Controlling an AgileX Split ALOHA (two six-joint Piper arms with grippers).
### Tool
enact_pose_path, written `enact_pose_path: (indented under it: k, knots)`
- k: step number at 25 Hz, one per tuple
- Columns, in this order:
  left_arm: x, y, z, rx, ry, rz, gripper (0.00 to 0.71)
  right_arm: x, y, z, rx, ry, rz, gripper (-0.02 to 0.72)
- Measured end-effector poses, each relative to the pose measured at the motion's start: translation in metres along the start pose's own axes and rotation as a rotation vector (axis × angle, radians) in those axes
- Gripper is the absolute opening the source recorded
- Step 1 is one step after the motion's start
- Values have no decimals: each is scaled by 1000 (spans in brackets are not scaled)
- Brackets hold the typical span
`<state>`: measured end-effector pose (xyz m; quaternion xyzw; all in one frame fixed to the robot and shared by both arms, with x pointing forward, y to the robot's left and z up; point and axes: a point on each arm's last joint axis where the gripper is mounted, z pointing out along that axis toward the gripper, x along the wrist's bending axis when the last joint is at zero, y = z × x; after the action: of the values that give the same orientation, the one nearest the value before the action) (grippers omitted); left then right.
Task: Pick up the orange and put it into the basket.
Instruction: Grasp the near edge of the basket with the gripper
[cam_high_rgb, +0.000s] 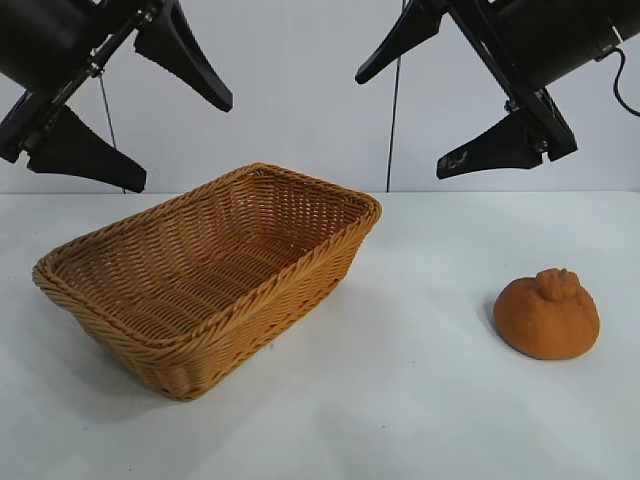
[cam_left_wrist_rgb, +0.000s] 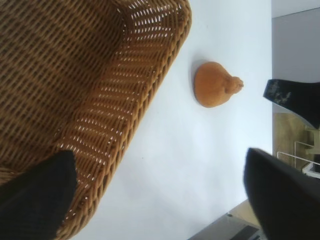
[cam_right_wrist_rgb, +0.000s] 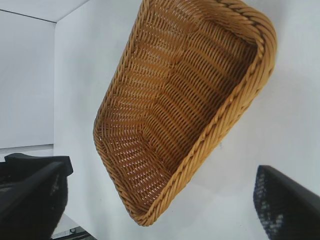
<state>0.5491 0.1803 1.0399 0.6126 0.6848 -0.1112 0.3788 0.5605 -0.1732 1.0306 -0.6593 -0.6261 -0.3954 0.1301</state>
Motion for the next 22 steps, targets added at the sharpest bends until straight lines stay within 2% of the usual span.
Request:
enact_pose_path:
  k: [7,11,17,22]
  knots:
    - [-9,-6,-41,-74,94,-59,644,0,0,0,0,-1,-1,694]
    - [-9,-18,-57,-47,191,-161,644,0,0,0,0,-1,-1,694]
    - [-6,-41,-50,-3,361,-313,644,0,-2,0,17,5,-1,694]
    - [11,-47,-39,-79,447,-480,644,1,-2,0,21,7,-1,694]
